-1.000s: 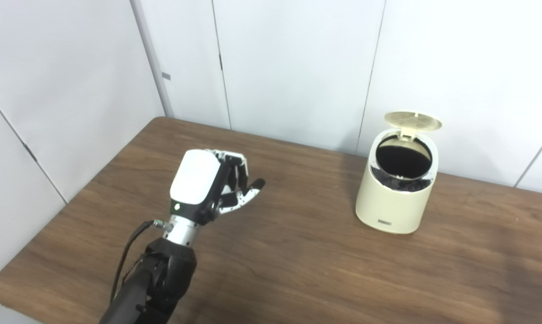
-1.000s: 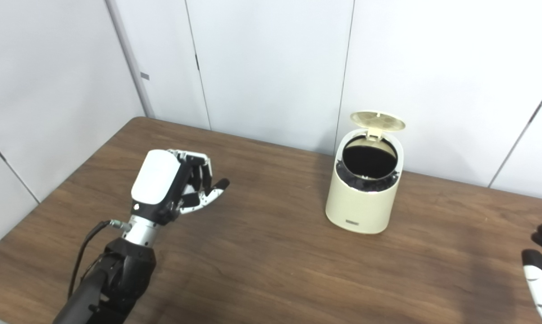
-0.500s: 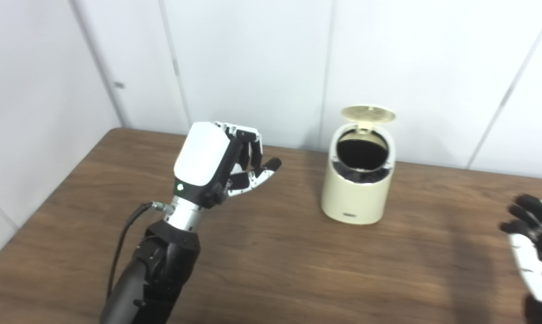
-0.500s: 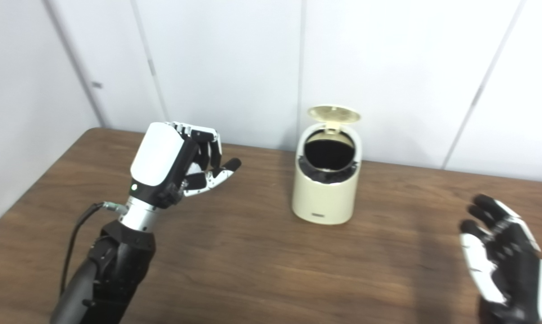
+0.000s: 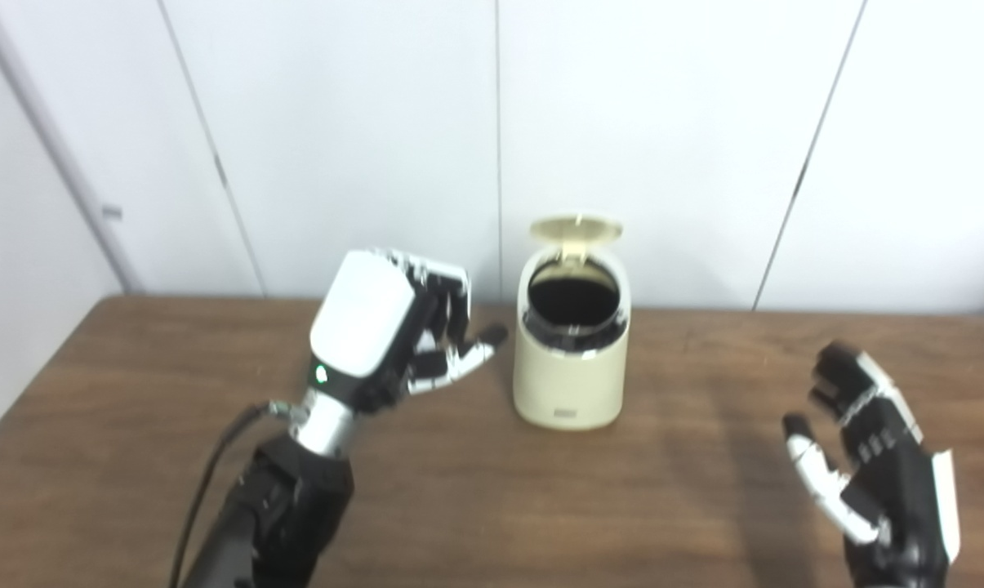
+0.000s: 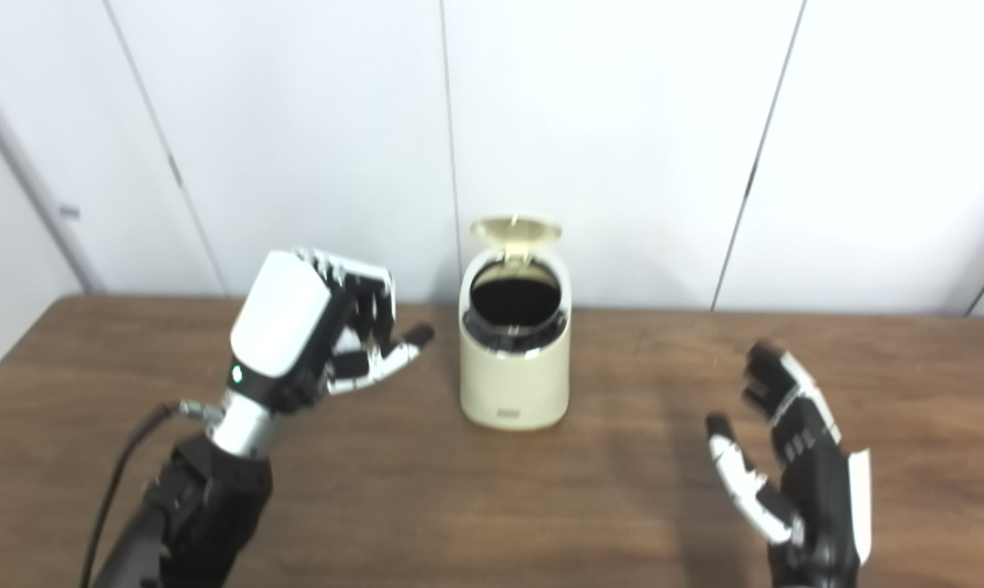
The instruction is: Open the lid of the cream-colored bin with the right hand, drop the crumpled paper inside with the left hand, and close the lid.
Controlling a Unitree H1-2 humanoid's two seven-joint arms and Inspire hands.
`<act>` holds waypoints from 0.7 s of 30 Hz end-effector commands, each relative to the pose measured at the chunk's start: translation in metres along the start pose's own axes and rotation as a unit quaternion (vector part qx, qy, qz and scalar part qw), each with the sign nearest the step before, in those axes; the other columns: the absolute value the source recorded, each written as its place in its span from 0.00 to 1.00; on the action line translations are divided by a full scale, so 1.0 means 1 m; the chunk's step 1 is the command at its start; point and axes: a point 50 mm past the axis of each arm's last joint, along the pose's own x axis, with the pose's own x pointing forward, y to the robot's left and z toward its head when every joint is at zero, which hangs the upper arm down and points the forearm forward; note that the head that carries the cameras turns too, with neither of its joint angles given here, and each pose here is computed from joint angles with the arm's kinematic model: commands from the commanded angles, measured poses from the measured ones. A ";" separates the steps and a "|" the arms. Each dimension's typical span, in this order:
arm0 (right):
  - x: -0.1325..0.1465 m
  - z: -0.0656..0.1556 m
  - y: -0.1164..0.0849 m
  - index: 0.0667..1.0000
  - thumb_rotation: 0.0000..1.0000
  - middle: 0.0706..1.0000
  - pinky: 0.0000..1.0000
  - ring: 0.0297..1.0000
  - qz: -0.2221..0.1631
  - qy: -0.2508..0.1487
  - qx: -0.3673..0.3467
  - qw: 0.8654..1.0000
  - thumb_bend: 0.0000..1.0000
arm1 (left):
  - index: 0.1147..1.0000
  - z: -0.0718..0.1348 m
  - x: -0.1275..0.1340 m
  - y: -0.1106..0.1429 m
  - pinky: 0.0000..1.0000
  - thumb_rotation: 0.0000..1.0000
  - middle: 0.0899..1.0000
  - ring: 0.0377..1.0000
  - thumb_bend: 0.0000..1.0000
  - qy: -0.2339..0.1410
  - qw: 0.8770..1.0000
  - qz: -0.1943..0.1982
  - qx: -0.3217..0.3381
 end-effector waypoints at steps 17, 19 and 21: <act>-0.003 0.003 0.023 0.71 0.22 0.74 0.69 0.76 -0.007 -0.054 0.034 0.998 0.23 | 0.02 0.029 0.047 -0.042 0.02 0.16 0.03 0.03 0.42 -0.121 0.990 0.056 -0.051; -0.003 0.003 0.024 0.71 0.23 0.74 0.69 0.76 -0.008 -0.053 0.034 0.998 0.24 | 0.02 0.030 0.050 -0.046 0.02 0.19 0.03 0.03 0.40 -0.126 0.989 0.054 -0.050; -0.003 0.004 0.026 0.71 0.22 0.74 0.69 0.76 -0.008 -0.053 0.034 0.998 0.23 | 0.02 0.030 0.052 -0.049 0.02 0.20 0.03 0.03 0.40 -0.131 0.989 0.054 -0.050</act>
